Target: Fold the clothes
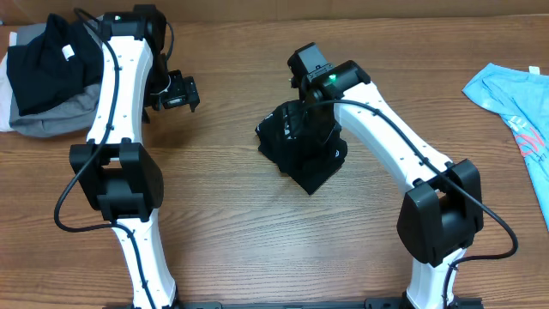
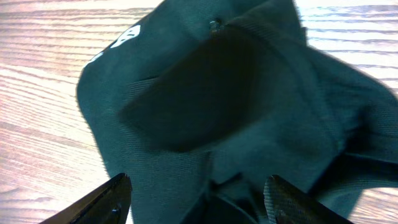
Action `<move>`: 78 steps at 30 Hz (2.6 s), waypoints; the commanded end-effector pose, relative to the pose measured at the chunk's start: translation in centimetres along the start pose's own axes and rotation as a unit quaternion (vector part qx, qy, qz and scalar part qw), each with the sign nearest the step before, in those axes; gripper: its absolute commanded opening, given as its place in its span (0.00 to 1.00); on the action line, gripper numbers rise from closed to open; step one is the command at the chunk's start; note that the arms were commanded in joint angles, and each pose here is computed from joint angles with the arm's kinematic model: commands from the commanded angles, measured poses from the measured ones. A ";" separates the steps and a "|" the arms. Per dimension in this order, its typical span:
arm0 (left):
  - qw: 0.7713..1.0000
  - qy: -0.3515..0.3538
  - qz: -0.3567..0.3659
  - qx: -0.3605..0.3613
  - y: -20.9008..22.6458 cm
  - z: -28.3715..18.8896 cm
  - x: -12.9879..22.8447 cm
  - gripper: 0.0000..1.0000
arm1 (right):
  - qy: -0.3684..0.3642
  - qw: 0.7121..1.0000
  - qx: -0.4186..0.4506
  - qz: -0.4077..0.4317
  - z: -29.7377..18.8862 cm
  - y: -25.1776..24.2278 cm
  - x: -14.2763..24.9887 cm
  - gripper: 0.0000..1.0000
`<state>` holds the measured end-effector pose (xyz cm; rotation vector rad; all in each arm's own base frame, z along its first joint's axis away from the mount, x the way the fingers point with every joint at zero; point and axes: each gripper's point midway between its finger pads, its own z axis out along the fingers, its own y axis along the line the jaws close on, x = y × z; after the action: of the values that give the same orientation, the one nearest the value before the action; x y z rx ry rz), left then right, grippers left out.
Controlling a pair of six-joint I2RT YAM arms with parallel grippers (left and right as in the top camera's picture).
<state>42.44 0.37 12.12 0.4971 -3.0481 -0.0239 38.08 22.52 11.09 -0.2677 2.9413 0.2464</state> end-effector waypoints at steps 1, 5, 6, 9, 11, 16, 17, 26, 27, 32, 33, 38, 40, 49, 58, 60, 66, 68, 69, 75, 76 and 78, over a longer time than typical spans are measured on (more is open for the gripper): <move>1.000 0.000 0.018 0.008 -1.0 0.0 0.3 1.00 | -0.006 1.000 0.005 0.007 0.4 0.1 0.1 0.72; 1.000 -0.001 0.020 0.008 -1.1 -0.1 0.3 1.00 | -0.022 0.999 0.021 0.011 1.9 -0.6 -0.2 0.72; 1.000 -0.001 0.020 0.008 -1.1 -0.1 0.3 1.00 | -0.029 0.999 0.035 0.019 2.2 -1.1 -0.3 0.72; 1.000 -0.001 0.023 0.008 -1.1 -0.1 0.3 1.00 | -0.049 0.996 0.063 0.027 2.4 -2.2 -1.0 0.72; 1.000 -0.001 0.023 0.008 -1.1 -0.1 0.3 1.00 | -0.063 0.995 0.073 0.029 2.3 -2.7 -1.6 0.68; 1.000 0.000 0.023 0.008 -1.1 -0.1 0.3 1.00 | -0.069 0.992 0.096 0.037 2.1 -4.1 -1.9 0.56; 1.000 0.000 0.023 0.008 -1.1 -0.1 0.3 1.00 | -0.066 0.992 0.099 0.039 2.1 -4.4 -1.8 0.55; 1.000 0.000 0.023 0.008 -1.1 -0.1 0.3 1.00 | -0.054 0.990 0.110 0.064 1.9 -6.9 -1.7 0.14; 1.000 0.000 0.023 0.008 -1.1 -0.1 0.3 1.00 | -0.052 0.990 0.111 0.065 1.9 -7.0 -1.6 0.09; 1.000 0.000 0.023 0.008 -1.1 -0.1 0.3 1.00 | -0.025 0.988 0.129 0.077 1.8 -7.9 -0.2 0.04; 1.000 0.001 0.023 0.008 -1.1 -0.1 0.4 1.00 | -0.016 0.987 0.140 0.080 1.7 -8.2 0.3 0.04; 1.000 0.002 0.023 0.007 -1.1 0.0 0.4 1.00 | 0.037 0.973 0.204 0.101 0.6 -10.9 3.4 0.04; 1.000 0.002 0.023 0.007 -1.1 -0.1 0.4 1.00 | 0.074 0.968 0.216 0.107 0.1 -11.9 5.1 0.04; 1.000 0.000 0.023 0.008 -1.1 -0.1 0.3 1.00 | 0.184 0.951 0.206 0.139 -1.5 -12.4 9.9 0.67; 1.000 0.000 0.023 0.014 -1.3 -0.1 0.3 1.00 | 0.124 0.936 0.230 0.237 -7.2 -13.0 8.8 0.61; 1.000 -0.001 0.023 0.014 -1.3 -0.1 0.3 1.00 | 0.084 0.967 0.154 0.187 -9.3 -10.6 6.7 0.65; 1.000 -0.004 0.024 0.017 -1.4 -0.1 0.1 1.00 | 0.049 0.996 0.019 0.068 -9.5 -4.9 4.6 0.69; 1.000 -0.004 0.024 0.018 -1.5 -0.1 0.1 1.00 | 0.033 0.999 0.010 0.042 -8.0 -3.7 4.0 0.68; 1.000 -0.004 0.024 0.018 -1.5 -0.1 0.1 1.00 | 0.027 0.999 0.006 0.037 -7.4 -3.2 3.8 0.65; 1.000 -0.003 0.024 0.018 -1.5 -0.1 0.2 1.00 | 0.040 0.998 0.005 0.043 -1.8 -2.8 5.0 0.29; 1.000 -0.003 0.024 0.018 -1.5 -0.1 0.1 1.00 | 0.051 0.997 0.003 0.053 -0.7 -2.9 5.8 0.18; 1.000 -0.004 0.024 0.018 -1.5 -0.1 0.1 1.00 | 0.072 0.996 -0.017 0.058 1.3 -2.5 7.3 0.12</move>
<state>42.84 -0.64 12.10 0.4677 -3.0654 0.0165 33.69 19.09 11.29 -0.1590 3.0109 0.2581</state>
